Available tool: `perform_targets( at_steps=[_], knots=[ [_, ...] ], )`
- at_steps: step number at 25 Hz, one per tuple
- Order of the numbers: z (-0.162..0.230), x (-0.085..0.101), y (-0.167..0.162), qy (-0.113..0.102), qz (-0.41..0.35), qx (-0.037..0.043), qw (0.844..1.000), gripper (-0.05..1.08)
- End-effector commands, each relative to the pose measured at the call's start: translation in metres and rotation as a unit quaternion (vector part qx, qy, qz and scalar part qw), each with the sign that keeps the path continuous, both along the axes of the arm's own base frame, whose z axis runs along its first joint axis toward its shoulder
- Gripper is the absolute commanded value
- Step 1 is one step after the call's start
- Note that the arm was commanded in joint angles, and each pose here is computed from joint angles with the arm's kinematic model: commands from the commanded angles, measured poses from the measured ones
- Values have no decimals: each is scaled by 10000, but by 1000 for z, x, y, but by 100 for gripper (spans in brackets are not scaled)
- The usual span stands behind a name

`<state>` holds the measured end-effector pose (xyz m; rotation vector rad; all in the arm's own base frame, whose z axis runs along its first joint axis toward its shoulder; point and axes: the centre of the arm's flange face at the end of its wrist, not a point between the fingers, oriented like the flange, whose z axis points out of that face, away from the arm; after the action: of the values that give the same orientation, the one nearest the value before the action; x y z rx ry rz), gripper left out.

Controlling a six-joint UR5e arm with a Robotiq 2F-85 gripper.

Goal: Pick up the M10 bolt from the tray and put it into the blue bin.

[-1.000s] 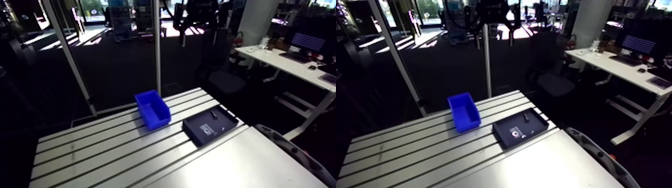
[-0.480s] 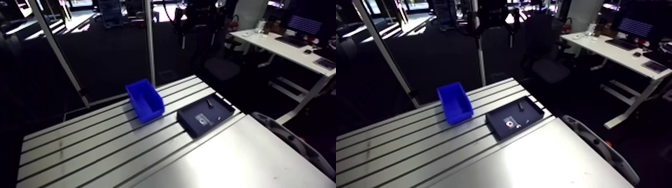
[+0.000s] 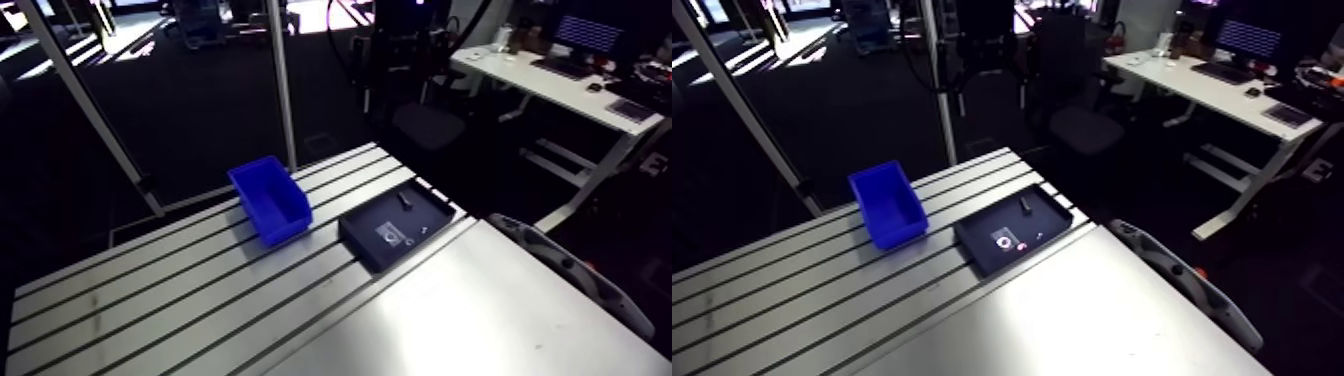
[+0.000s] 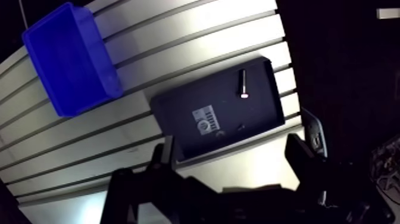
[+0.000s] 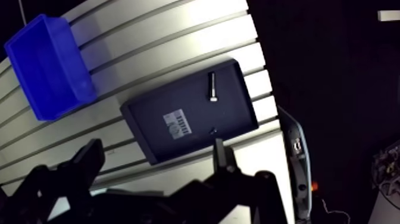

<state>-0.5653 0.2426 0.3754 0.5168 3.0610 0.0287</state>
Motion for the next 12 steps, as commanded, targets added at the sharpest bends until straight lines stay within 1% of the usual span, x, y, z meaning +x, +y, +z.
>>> perform_targets(
  at_steps=[1,2,5,6,7,12],
  knots=[
    [-29,4,15,-93,-109,-68,9999,1],
    [-37,4,14,-141,-109,-93,9998,1],
    [-45,6,13,-166,-109,-111,9997,1],
    [-51,6,13,-191,-109,-129,9997,1],
    [-53,6,13,-202,-108,-127,9997,1],
    [-71,6,14,-294,-124,-195,9993,1]
  ],
)
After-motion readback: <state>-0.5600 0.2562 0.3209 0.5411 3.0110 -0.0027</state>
